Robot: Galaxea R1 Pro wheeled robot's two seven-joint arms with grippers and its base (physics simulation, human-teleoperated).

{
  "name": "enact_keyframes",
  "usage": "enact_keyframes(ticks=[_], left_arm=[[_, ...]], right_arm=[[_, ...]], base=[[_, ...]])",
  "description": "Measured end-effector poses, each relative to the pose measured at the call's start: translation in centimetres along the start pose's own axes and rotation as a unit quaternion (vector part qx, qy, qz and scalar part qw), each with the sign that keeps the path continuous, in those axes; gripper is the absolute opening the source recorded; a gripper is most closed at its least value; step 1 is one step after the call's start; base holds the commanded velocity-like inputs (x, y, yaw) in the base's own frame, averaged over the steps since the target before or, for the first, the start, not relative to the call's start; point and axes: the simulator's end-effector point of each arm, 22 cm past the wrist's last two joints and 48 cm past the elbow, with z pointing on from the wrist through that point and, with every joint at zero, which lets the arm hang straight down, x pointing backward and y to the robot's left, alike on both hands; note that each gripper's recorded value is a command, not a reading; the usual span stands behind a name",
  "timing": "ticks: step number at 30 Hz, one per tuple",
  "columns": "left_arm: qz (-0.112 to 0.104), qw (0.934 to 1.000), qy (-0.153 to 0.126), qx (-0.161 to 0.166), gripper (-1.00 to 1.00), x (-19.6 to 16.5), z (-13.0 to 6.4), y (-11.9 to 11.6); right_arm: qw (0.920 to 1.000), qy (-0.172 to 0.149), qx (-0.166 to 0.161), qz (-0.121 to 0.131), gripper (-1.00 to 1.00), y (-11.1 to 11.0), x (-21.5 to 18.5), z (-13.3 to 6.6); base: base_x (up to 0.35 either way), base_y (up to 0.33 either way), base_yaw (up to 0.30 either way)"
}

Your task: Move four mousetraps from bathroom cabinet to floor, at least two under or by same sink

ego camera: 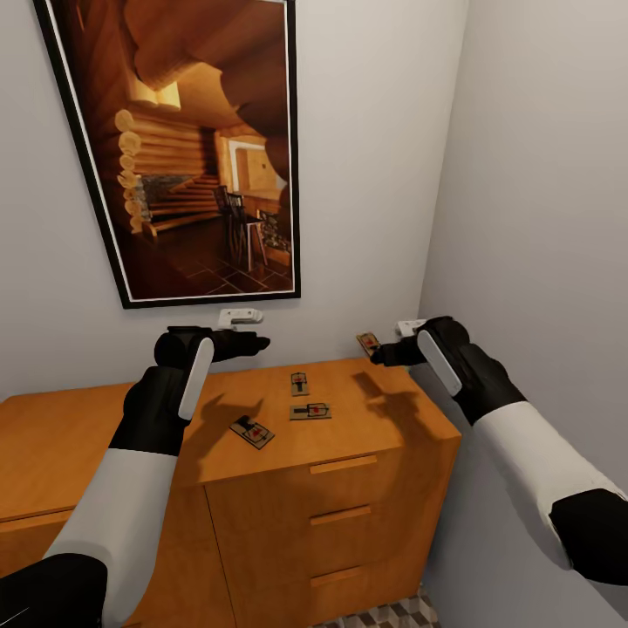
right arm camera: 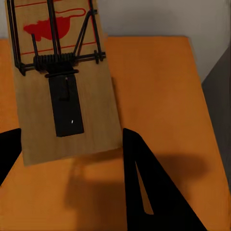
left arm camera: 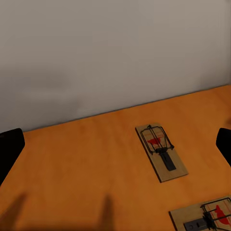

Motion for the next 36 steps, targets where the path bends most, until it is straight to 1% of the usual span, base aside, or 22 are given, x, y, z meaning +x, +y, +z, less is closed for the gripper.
enact_keyframes(ticks=[3, 8, 36], left_arm=[[0.000, 1.0000, 0.000, 0.000, 1.00, 0.0, 0.0, 0.0], [0.000, 1.0000, 0.000, 0.000, 1.00, 0.0, 0.0, 0.0], [-0.001, 1.0000, 0.003, 0.001, 1.00, 0.2, 0.1, -0.1]], right_arm=[[1.0000, -0.005, -0.001, 0.007, -1.00, -0.3, -0.5, -0.3], [0.9999, -0.009, -0.001, 0.011, -1.00, -0.5, -0.8, -0.5], [0.9999, -0.010, 0.008, 0.011, -1.00, -1.3, -0.8, -0.5]], base=[[0.000, 0.000, 0.000], [0.000, 0.000, 0.000], [0.000, 0.000, 0.000]])
